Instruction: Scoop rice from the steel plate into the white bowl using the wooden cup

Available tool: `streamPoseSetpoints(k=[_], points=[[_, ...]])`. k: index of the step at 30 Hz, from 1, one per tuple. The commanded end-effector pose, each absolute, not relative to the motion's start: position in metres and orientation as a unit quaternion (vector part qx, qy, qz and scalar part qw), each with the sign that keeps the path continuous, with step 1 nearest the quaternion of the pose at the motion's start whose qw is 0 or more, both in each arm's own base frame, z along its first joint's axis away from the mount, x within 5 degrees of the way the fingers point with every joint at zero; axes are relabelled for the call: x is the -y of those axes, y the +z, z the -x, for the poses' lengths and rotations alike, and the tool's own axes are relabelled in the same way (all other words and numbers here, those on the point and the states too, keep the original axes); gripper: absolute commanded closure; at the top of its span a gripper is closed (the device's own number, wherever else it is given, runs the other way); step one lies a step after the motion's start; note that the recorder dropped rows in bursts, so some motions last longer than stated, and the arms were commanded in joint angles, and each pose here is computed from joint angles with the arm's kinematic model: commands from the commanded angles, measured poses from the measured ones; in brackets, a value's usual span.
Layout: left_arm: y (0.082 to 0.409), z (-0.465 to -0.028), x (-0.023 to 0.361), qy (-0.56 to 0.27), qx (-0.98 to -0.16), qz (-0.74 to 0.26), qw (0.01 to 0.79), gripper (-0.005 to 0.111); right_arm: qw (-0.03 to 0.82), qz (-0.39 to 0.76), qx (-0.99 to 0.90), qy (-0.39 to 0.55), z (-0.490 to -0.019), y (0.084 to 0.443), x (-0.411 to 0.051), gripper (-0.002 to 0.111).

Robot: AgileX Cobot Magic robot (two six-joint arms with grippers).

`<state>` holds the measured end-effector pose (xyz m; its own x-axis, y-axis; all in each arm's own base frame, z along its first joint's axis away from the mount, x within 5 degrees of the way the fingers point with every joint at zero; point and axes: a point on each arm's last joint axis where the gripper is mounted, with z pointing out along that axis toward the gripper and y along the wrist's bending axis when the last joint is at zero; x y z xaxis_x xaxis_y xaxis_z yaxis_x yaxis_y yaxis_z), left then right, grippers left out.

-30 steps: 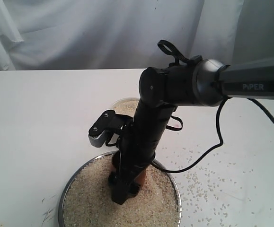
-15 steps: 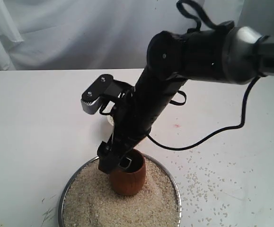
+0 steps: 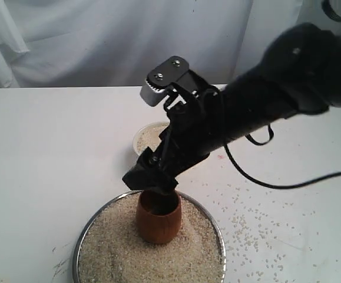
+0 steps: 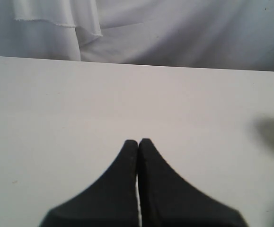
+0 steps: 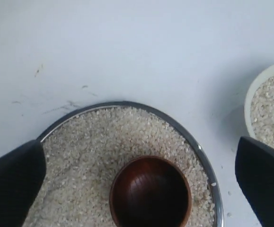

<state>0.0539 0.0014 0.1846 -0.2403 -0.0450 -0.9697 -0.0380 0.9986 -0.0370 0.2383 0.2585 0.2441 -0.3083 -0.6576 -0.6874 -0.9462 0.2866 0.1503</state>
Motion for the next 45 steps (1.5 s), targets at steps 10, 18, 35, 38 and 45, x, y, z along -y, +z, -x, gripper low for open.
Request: streamPoseSetpoints(k=[10,18,35,38,45], points=[[0.184,-0.054,-0.002,-0.002,-0.784,0.027,0.621,0.107,0.366,0.486,-0.737,0.294,-0.19,0.2,-0.212,0.016],[0.184,-0.054,-0.002,-0.002,-0.784,0.027,0.621,0.107,0.337,0.497,-0.748,0.282,-0.194,0.177,-0.213,0.016],[0.184,-0.054,-0.002,-0.002,-0.784,0.027,0.621,0.107,0.277,0.5,-0.749,0.336,-0.206,0.137,-0.215,0.016],[0.184,-0.054,-0.002,-0.002,-0.784,0.027,0.621,0.107,0.281,0.503,-0.746,0.334,-0.213,0.136,-0.22,0.016],[0.184,-0.054,-0.002,-0.002,-0.784,0.027,0.621,0.107,0.279,0.503,-0.746,0.335,-0.227,0.128,-0.231,0.016]])
